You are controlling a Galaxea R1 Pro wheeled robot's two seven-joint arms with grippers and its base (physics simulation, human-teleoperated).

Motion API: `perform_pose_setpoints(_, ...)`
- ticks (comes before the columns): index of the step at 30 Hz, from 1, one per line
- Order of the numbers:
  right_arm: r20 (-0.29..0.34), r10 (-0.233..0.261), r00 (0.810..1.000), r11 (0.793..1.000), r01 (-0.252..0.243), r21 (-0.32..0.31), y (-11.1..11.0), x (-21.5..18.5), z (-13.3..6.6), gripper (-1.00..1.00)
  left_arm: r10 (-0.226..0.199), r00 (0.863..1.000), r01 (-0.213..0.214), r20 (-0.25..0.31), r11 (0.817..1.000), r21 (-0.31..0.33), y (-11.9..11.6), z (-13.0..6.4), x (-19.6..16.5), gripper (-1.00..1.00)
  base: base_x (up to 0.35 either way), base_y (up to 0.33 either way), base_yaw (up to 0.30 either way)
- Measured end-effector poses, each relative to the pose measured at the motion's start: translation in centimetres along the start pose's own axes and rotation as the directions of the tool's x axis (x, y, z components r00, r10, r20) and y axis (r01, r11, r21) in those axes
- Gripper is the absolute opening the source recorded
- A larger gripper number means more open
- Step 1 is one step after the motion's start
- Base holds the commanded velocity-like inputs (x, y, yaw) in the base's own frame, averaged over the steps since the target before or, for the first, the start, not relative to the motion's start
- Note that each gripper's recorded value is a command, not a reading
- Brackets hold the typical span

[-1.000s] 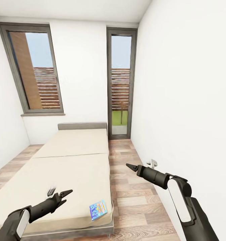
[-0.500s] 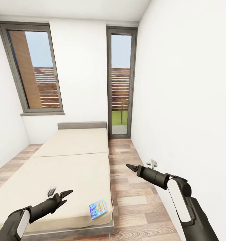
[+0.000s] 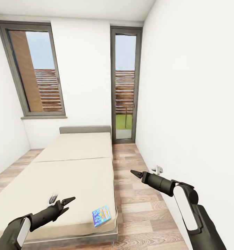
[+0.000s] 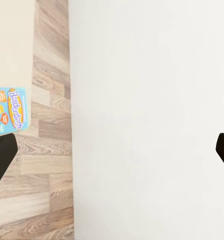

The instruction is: Put all the toys in the child's room - the three board games (two on the bed and one on the table), the two jigsaw puzzles on the table, and the tennis ball on the table - inside the toy box on the table in the child's room.

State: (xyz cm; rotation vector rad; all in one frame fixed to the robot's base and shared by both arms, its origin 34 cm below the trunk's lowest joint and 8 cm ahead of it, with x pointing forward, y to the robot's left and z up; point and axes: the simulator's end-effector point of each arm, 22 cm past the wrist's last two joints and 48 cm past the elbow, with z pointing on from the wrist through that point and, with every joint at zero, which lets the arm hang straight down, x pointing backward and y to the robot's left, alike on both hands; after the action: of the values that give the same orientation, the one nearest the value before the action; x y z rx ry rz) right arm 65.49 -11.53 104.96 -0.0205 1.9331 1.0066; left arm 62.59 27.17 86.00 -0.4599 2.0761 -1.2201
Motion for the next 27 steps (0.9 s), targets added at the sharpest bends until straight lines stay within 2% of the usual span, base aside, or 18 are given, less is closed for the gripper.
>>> perform_pose_setpoints(11,0.001,0.000,1.000,1.000,0.000,0.000,-1.0,1.0,0.5,1.00,-0.002,1.000,0.002,0.001,1.000,0.004,1.3,0.5,0.4,1.00,0.000,0.000,0.000)
perform_pose_setpoints(16,0.001,0.002,1.000,1.000,-0.002,0.006,-1.6,1.5,0.7,1.00,-0.005,1.000,0.005,-0.007,1.000,0.006,1.6,1.4,1.3,1.00,0.000,0.000,0.000)
perform_pose_setpoints(21,0.002,0.003,1.000,1.000,-0.003,0.011,-2.2,2.0,0.9,1.00,-0.048,0.998,0.050,-0.047,0.998,0.038,0.8,4.4,4.7,1.00,0.000,0.000,0.000)
perform_pose_setpoints(24,0.003,0.006,1.000,1.000,-0.006,0.011,-2.5,2.3,0.9,1.00,-0.101,0.991,0.102,-0.085,0.995,0.007,2.2,5.7,7.5,1.00,0.000,0.000,0.000)
perform_pose_setpoints(27,0.004,0.007,1.000,1.000,-0.007,0.010,-2.8,2.6,1.0,1.00,-0.122,0.988,0.122,-0.099,0.993,-0.006,2.9,6.4,8.7,1.00,0.000,0.000,0.000)
